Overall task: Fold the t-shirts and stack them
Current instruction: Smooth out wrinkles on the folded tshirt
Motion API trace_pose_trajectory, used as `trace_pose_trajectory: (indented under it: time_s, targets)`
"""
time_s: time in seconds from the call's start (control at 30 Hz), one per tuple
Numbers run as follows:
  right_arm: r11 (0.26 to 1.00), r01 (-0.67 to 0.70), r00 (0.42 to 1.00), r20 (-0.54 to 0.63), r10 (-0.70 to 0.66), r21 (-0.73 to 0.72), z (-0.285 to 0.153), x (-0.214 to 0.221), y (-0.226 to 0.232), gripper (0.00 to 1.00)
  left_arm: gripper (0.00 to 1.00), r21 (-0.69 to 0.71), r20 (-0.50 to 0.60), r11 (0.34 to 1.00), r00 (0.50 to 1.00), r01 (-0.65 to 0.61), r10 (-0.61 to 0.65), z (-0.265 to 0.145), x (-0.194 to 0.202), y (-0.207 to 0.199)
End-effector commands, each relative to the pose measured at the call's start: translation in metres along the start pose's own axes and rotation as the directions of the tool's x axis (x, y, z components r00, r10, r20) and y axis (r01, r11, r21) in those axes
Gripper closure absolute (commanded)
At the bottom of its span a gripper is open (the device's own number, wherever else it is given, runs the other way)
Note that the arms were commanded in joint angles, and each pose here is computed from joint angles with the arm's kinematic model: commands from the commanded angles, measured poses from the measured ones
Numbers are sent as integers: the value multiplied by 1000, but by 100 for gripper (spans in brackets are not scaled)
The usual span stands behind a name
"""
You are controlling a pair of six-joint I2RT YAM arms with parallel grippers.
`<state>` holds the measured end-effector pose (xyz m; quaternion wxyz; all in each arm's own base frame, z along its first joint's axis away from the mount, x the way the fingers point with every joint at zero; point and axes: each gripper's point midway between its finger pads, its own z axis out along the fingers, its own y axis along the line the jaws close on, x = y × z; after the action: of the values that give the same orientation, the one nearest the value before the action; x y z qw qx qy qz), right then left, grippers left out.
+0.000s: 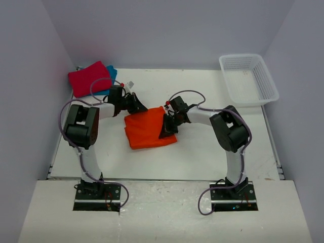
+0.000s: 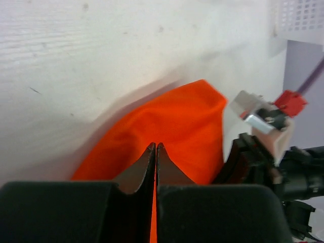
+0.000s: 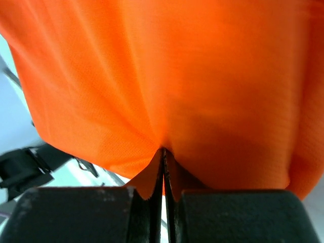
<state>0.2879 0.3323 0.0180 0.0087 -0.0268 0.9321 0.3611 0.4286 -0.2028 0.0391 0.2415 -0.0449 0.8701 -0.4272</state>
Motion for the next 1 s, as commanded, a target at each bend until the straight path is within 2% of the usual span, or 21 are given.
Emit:
trace_pose_trajectory:
  time_s: [0.0,0.17,0.27,0.37,0.47,0.63,0.8,0.97]
  targets:
    - [993,60,998,11,-62,99,-13,24,0,100,100,46,112,994,989,-99,94,-37,-21,-63]
    - [986,146,982,107,-154,77,-50,29,44,100,100,49,156,988,978,-149,140,-65,-4,-107]
    - [980,180,968,164,-192,84,-69,15,62,100,100,48,138,986,979,-161,153,-72,13,-120]
    - [978,179,965,175,-196,111,-79,-1,64,100,100,40,110,987,983,-155,150,-75,38,-120]
    - [979,186,960,196,-199,85,-86,-20,72,100,100,5,97,989,985,-145,144,-79,56,-110]
    - [983,184,970,159,-184,10,-78,-48,78,100,100,-52,47,990,990,-128,130,-78,83,-81]
    - [997,74,994,77,-72,-30,-54,-61,52,100,100,-79,-1,991,994,-111,111,-76,108,-57]
    - [998,-44,997,60,41,49,-33,-57,10,100,100,-85,-41,994,997,-71,68,-81,138,-42]
